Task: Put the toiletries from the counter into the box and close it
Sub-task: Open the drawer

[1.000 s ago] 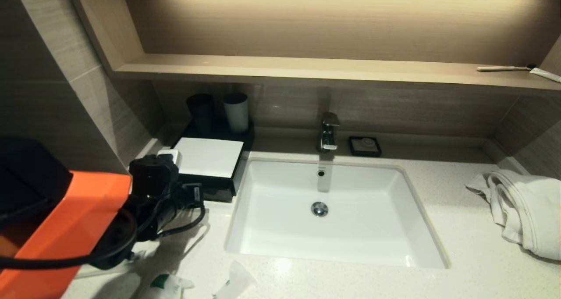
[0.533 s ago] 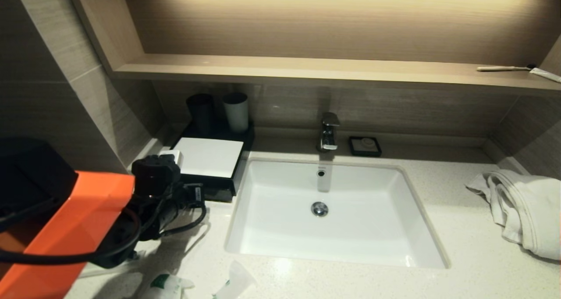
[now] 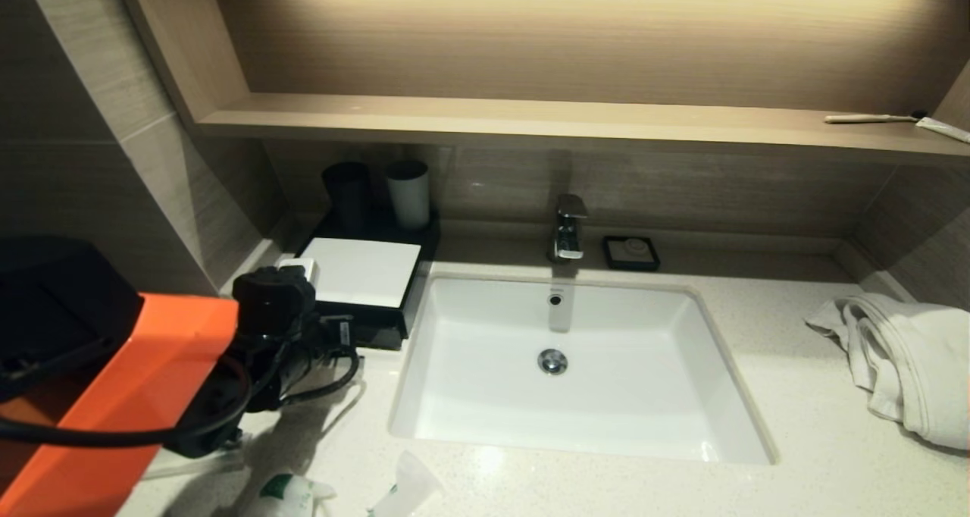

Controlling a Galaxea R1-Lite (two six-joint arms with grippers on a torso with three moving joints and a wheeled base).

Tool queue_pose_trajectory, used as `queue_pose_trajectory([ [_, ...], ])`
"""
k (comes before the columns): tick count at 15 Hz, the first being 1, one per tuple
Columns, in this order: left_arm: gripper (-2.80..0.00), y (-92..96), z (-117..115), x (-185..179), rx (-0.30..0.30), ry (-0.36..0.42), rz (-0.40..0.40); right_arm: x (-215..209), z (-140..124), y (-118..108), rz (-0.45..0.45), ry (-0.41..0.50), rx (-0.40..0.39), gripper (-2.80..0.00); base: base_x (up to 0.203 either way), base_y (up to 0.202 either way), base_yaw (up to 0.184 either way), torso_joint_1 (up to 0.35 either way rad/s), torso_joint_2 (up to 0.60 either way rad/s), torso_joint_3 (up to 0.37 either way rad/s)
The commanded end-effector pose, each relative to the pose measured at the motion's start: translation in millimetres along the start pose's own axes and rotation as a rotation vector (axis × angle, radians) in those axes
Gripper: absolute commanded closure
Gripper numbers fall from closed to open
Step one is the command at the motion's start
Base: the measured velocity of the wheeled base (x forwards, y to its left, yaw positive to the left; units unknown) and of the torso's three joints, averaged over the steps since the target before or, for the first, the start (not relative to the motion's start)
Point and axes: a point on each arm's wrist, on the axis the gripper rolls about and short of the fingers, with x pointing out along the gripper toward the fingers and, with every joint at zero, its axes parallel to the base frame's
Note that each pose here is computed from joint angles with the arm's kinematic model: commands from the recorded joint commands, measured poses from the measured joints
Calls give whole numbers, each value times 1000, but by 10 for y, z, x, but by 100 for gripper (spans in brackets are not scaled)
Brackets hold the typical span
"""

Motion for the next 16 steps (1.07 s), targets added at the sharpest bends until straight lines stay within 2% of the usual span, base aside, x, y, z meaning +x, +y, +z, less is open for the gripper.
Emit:
queue_pose_trajectory([
  [1,0,-5,6,21,-3,-5,2,0,0,0,1,0,0,0,0,0,0,0,0,0],
  [11,0,5,-47,13,5,21,6,0,0,0,1,0,0,0,0,0,0,0,0,0],
  [16,0,25,-119,-22,15,67,13,0,0,0,1,0,0,0,0,0,0,0,0,0],
])
